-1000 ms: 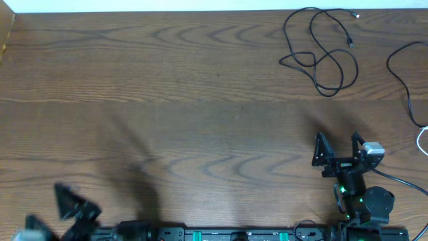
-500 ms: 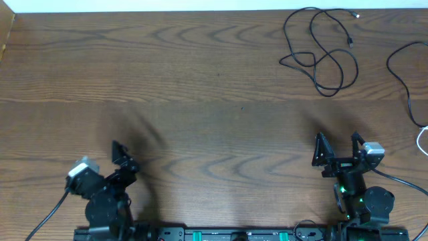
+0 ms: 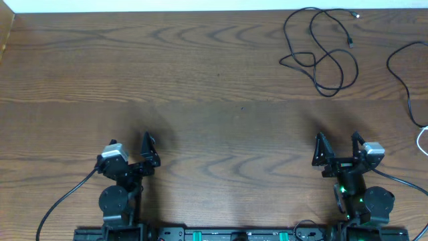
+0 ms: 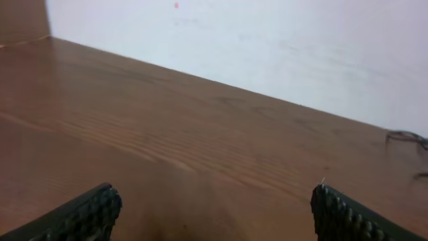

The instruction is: Untangle cables

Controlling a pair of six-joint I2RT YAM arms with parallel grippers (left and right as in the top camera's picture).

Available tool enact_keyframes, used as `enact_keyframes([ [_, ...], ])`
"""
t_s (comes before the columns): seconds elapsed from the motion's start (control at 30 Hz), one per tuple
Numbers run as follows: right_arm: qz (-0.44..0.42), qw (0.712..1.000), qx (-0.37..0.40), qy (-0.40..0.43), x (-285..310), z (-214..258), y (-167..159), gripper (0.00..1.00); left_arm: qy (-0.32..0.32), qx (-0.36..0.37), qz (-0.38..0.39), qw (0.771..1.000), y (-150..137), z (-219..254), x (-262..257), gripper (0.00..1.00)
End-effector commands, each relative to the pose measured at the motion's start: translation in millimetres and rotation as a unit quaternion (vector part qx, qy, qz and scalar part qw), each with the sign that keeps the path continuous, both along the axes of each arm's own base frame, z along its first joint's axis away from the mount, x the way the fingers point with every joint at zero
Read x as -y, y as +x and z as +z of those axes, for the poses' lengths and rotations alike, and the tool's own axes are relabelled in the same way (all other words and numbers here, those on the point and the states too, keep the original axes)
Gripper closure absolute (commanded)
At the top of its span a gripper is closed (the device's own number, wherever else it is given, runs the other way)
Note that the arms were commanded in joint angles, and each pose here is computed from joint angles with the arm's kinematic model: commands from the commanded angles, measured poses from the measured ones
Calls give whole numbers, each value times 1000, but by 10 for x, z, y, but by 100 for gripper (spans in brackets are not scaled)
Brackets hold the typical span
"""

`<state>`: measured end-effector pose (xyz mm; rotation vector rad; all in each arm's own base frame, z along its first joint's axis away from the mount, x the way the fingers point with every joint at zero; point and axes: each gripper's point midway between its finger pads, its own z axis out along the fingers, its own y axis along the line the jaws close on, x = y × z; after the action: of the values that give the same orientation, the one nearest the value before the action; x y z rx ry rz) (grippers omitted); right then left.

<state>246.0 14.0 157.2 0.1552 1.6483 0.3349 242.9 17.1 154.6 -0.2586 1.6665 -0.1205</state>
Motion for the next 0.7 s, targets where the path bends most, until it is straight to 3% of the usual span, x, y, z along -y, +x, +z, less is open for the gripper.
enact_keyframes([
  [0.0, -8, 1000, -3, -3, 31, -17, 2, 1, 38, -16, -44, 998, 12, -153, 134, 9],
  [0.67, -8, 1000, -3, -3, 31, -17, 2, 1, 39, -16, -55, 998, 13, -152, 174, 9],
])
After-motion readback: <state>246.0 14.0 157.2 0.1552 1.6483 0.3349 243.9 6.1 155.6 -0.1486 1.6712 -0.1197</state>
